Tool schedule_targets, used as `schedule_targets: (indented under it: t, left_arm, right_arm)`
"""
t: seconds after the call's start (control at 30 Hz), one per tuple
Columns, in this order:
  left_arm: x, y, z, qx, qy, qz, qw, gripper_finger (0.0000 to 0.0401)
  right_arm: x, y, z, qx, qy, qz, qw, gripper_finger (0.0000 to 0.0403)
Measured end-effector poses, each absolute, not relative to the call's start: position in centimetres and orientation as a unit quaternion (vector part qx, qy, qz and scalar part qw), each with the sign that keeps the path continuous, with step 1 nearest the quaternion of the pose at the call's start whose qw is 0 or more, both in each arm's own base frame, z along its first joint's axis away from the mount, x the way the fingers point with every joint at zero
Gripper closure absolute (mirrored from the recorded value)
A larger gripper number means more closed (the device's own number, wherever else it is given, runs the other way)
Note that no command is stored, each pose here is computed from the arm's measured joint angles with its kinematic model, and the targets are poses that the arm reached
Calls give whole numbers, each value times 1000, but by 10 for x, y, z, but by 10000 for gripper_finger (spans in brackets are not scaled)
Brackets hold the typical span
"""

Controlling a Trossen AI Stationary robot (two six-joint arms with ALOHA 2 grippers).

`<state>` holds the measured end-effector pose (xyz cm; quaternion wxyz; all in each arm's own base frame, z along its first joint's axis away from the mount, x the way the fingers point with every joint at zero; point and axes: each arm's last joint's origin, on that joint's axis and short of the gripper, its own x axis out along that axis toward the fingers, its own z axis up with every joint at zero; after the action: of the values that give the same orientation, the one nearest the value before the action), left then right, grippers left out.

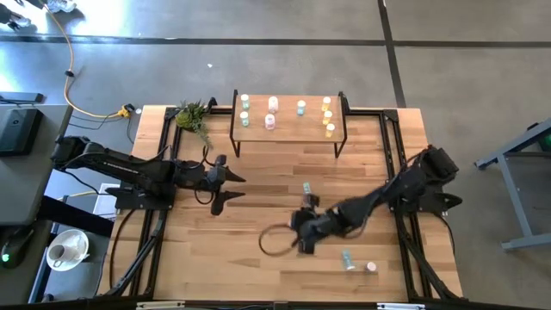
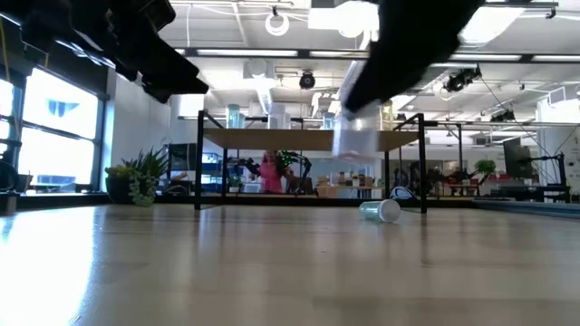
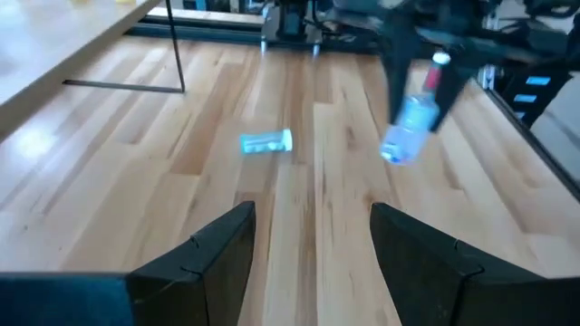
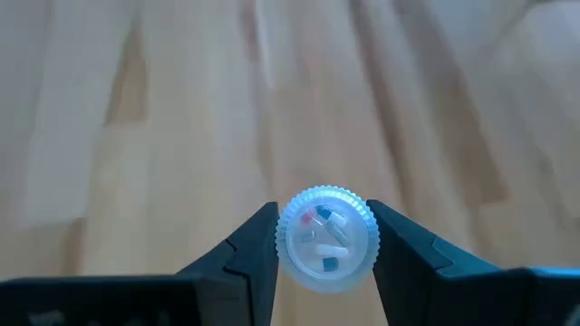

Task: Pick and place medicine bottles onto shelf by color
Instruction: Put the transparent pill bottle on the shelf aligned with the other transparent pill bottle

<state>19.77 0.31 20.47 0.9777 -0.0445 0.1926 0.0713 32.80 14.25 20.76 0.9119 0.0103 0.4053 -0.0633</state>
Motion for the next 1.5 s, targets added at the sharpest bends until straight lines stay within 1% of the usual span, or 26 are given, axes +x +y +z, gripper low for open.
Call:
schedule_targets:
  t: [0.23, 0.4, 0.53, 0.73, 0.83, 1.0, 1.07, 1.23, 1.37, 1.5]
  left_arm:
    - [193, 3, 190, -36, 202, 72, 976, 192]
    - [188, 6, 180, -39, 171, 78, 981, 192]
    - [186, 11, 177, -49, 152, 91, 983, 192]
    - [186, 17, 177, -50, 148, 106, 982, 192]
    - [186, 19, 177, -51, 147, 111, 982, 192]
    - [186, 19, 177, -51, 147, 110, 982, 192]
    - [186, 19, 177, -52, 148, 109, 982, 192]
    - [185, 18, 175, -59, 161, 105, 979, 192]
    - [185, 18, 175, -59, 162, 105, 979, 192]
    - [185, 18, 175, -59, 161, 105, 979, 192]
  right_arm:
    - [349, 85, 230, 17, 361, -73, 929, 271]
    - [352, 54, 251, 13, 317, -72, 946, 271]
    - [354, 28, 272, 36, 256, -99, 961, 270]
    - [363, -1, 322, 52, 202, -136, 968, 270]
    - [365, -13, 345, 38, 202, -149, 967, 270]
    - [367, -37, 377, 44, 197, -179, 963, 270]
    - [369, -44, 380, 44, 213, -189, 958, 270]
    - [380, -63, 386, 50, 216, -207, 953, 270]
    - [391, -70, 371, 55, 258, -194, 945, 270]
    - [401, -73, 354, 38, 287, -182, 940, 270]
